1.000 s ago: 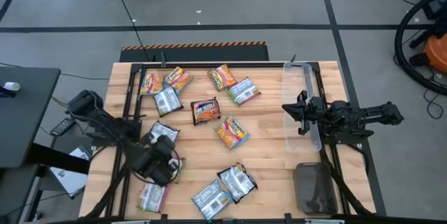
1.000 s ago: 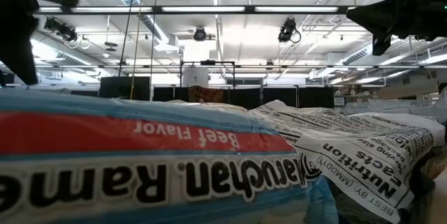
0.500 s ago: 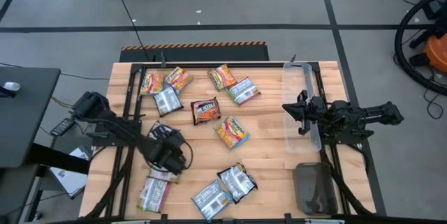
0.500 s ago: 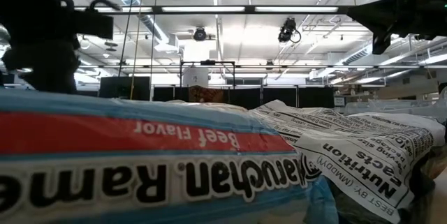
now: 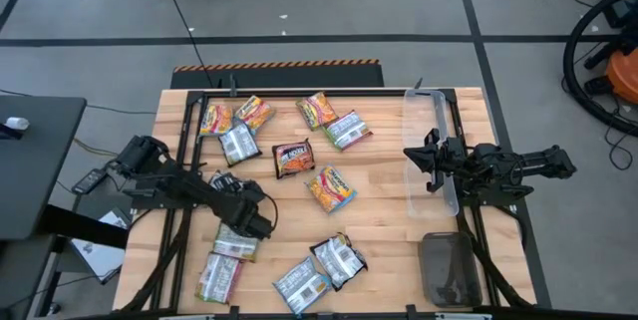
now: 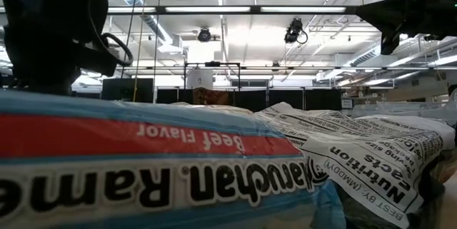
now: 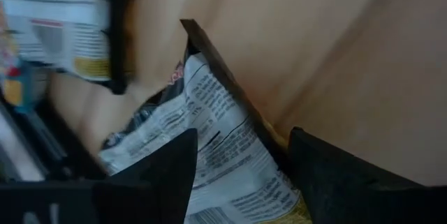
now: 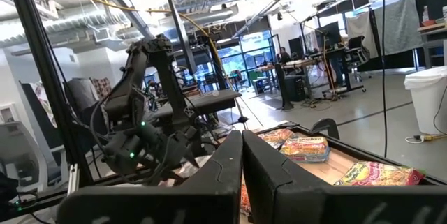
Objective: Sort Maruchan noodles
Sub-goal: Put the black noodle pack into the bottom transparent bin
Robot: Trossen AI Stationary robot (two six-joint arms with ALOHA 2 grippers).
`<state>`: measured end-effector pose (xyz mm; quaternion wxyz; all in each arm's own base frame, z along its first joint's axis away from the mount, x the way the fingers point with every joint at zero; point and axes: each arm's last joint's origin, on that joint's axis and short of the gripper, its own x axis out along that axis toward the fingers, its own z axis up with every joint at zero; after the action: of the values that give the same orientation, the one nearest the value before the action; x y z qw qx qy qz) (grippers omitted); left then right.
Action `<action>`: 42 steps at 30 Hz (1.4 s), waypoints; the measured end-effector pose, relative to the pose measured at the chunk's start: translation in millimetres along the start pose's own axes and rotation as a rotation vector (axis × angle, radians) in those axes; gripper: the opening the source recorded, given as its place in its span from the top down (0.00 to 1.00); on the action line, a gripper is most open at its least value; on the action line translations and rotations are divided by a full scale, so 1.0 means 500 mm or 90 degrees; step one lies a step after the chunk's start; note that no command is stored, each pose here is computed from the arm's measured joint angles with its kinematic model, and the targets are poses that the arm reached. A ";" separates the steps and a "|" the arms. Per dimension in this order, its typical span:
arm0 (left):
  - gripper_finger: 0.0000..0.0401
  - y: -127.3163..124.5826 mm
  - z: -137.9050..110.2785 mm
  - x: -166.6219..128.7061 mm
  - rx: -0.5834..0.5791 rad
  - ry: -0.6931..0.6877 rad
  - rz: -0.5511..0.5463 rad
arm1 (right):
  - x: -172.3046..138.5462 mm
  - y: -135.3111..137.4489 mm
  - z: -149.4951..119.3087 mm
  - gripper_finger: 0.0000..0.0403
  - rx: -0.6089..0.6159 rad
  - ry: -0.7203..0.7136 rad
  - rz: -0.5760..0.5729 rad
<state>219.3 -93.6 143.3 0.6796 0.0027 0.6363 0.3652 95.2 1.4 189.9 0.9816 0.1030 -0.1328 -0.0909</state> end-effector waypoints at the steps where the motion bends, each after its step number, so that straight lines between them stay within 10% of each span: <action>1: 0.43 0.003 0.003 0.001 0.000 -0.002 0.007 | 0.000 0.000 0.000 0.96 0.000 0.000 0.000; 8: 0.50 0.016 0.023 0.016 -0.063 0.029 0.010 | 0.000 0.000 0.001 0.96 -0.005 -0.003 0.001; 17: 0.97 0.028 0.038 0.027 -0.131 0.073 0.004 | 0.000 0.004 0.001 0.96 -0.107 -0.001 0.046; 22: 0.97 0.028 0.065 -0.010 -0.113 0.053 -0.031 | 0.000 0.011 0.008 0.96 -0.159 -0.030 0.102; 35: 0.98 0.052 0.221 -0.271 0.112 -0.313 -0.261 | 0.081 0.068 0.054 0.89 -0.228 0.080 0.083; 42: 0.98 0.018 0.306 -0.284 0.177 -0.523 -0.409 | 0.166 0.141 0.051 0.70 -0.304 0.260 0.133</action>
<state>358.3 -87.5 299.2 0.9431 0.0408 0.3295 0.0202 177.4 47.8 249.9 0.9883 -0.1284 0.0822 0.0043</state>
